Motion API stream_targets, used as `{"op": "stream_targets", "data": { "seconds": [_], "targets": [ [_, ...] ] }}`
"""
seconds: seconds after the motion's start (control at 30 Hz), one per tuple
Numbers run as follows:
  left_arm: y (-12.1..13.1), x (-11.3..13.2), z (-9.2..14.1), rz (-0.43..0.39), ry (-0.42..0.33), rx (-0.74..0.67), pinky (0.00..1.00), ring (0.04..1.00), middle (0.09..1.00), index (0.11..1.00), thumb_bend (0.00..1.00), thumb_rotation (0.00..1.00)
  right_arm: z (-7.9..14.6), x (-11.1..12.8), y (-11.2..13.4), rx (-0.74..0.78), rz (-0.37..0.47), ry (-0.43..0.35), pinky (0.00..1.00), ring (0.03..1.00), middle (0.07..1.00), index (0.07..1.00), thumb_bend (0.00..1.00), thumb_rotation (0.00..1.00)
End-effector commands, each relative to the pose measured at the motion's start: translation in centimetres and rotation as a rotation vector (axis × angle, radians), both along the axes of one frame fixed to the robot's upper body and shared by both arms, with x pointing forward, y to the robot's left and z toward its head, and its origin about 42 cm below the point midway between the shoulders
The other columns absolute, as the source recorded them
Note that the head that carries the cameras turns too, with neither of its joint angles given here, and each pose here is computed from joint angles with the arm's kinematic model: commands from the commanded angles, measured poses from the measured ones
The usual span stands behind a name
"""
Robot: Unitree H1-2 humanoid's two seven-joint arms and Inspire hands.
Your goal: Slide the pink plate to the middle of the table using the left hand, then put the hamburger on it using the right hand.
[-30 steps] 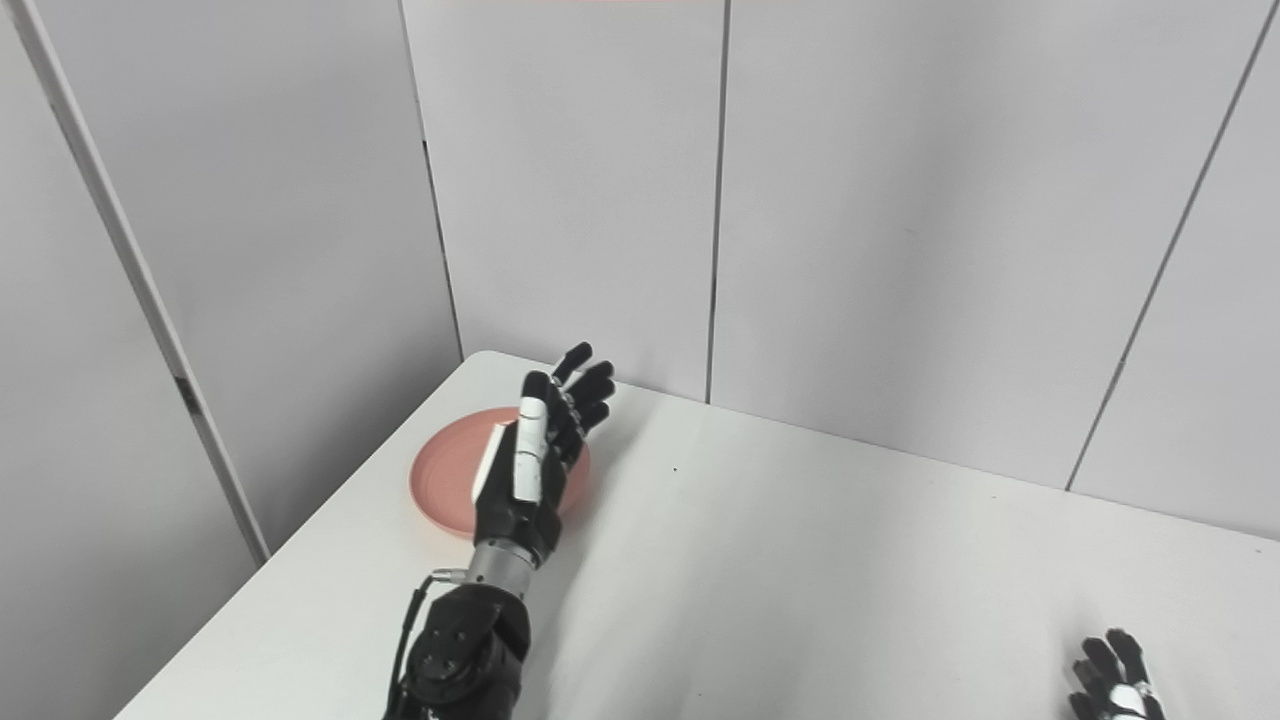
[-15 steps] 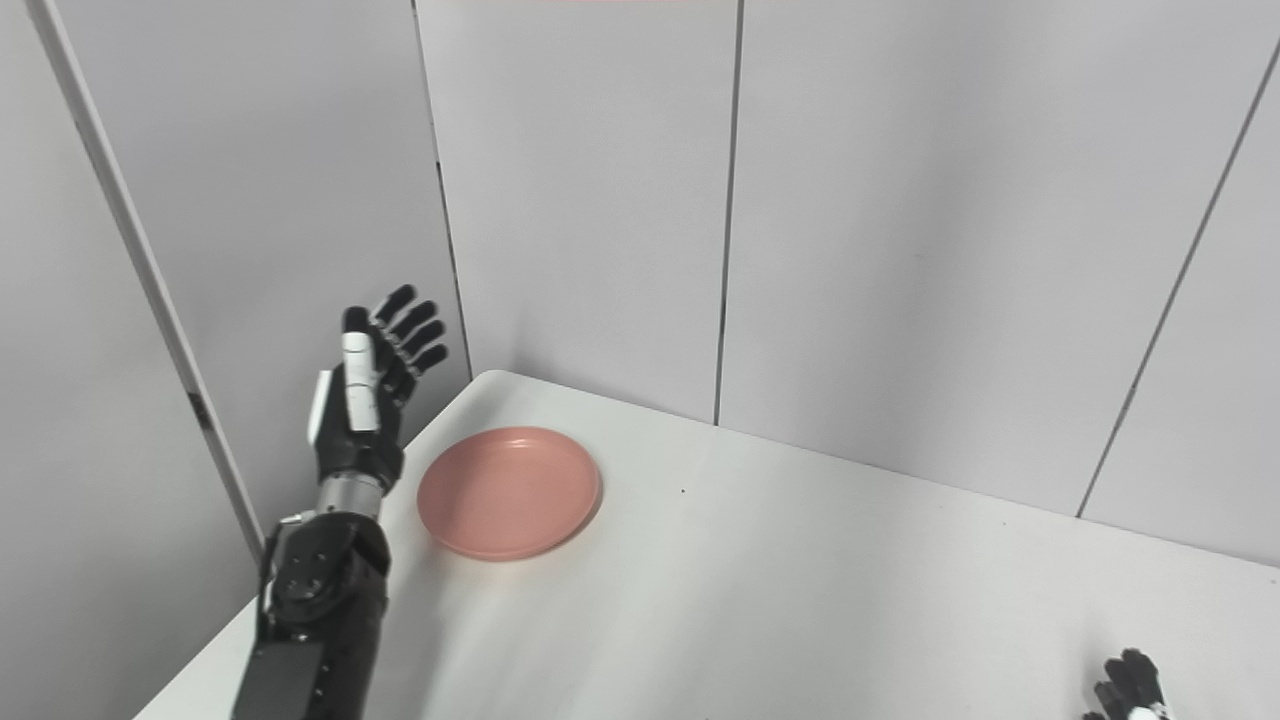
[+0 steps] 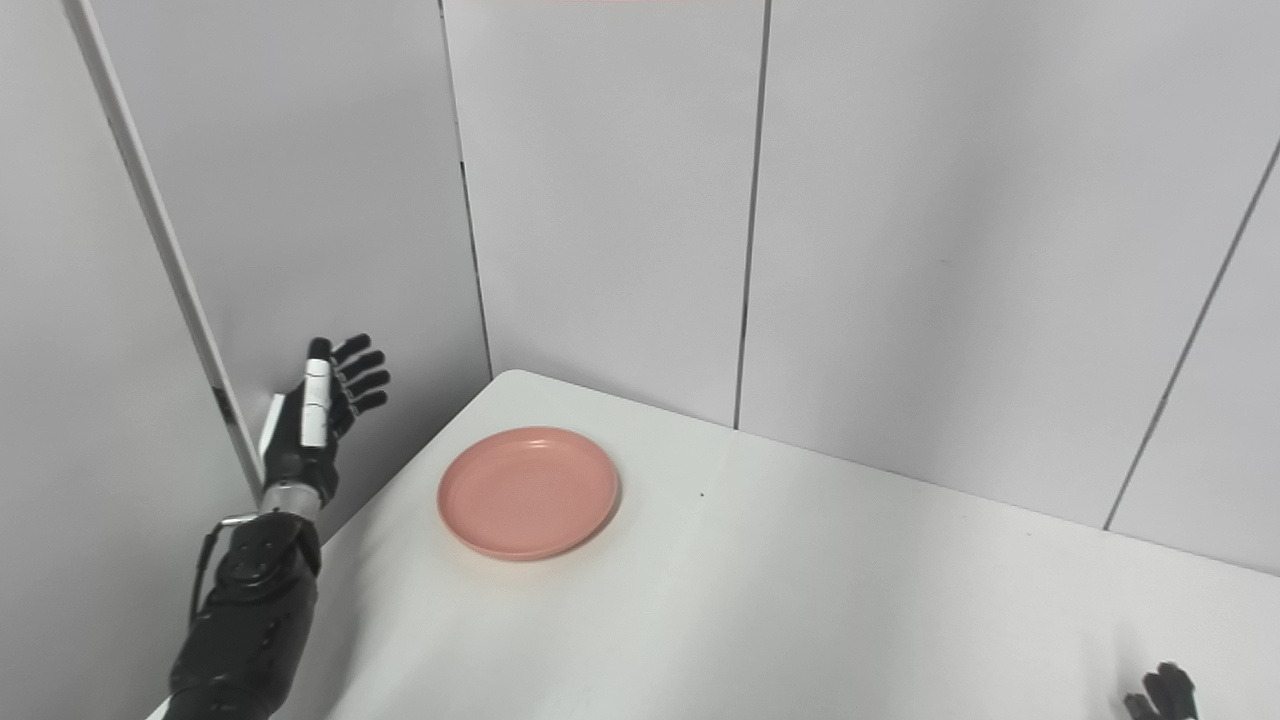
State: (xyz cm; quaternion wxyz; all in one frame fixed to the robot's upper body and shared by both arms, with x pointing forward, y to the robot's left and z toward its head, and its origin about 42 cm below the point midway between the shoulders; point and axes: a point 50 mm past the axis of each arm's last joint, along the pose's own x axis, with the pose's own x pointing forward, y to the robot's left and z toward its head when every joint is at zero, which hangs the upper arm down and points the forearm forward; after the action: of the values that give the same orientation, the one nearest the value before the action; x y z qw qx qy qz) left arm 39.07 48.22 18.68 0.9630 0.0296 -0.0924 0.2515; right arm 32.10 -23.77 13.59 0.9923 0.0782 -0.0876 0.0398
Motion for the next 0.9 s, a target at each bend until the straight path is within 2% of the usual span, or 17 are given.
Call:
{"op": "stream_targets", "data": {
  "seconds": [0.0,0.2,0.4,0.87],
  "targets": [
    [1.4,0.4,3.1,0.032,-0.094,0.043,0.77,0.767,0.794,0.777,0.9,1.0,-0.1,-0.5,0.0,0.006,-0.002,-0.031,1.0,1.0,1.0,0.982,0.51,0.83],
    [0.0,0.9,1.4,0.015,-0.084,0.038,0.78,0.776,0.793,0.774,0.89,1.0,0.0,-0.5,-0.1,0.019,-0.003,-0.026,1.0,1.0,1.0,0.99,0.49,0.82],
    [-2.6,1.3,0.1,-0.008,-0.08,0.004,0.82,0.781,0.797,0.779,0.87,1.0,0.1,-0.7,-0.2,0.021,-0.016,-0.028,1.0,1.0,1.0,0.991,0.48,0.82],
    [-5.3,2.2,-1.8,-0.044,-0.069,-0.025,0.87,0.78,0.794,0.777,0.9,1.0,0.5,-0.8,-0.3,0.013,-0.011,-0.027,1.0,1.0,1.0,1.0,0.44,0.82]
  ]
}}
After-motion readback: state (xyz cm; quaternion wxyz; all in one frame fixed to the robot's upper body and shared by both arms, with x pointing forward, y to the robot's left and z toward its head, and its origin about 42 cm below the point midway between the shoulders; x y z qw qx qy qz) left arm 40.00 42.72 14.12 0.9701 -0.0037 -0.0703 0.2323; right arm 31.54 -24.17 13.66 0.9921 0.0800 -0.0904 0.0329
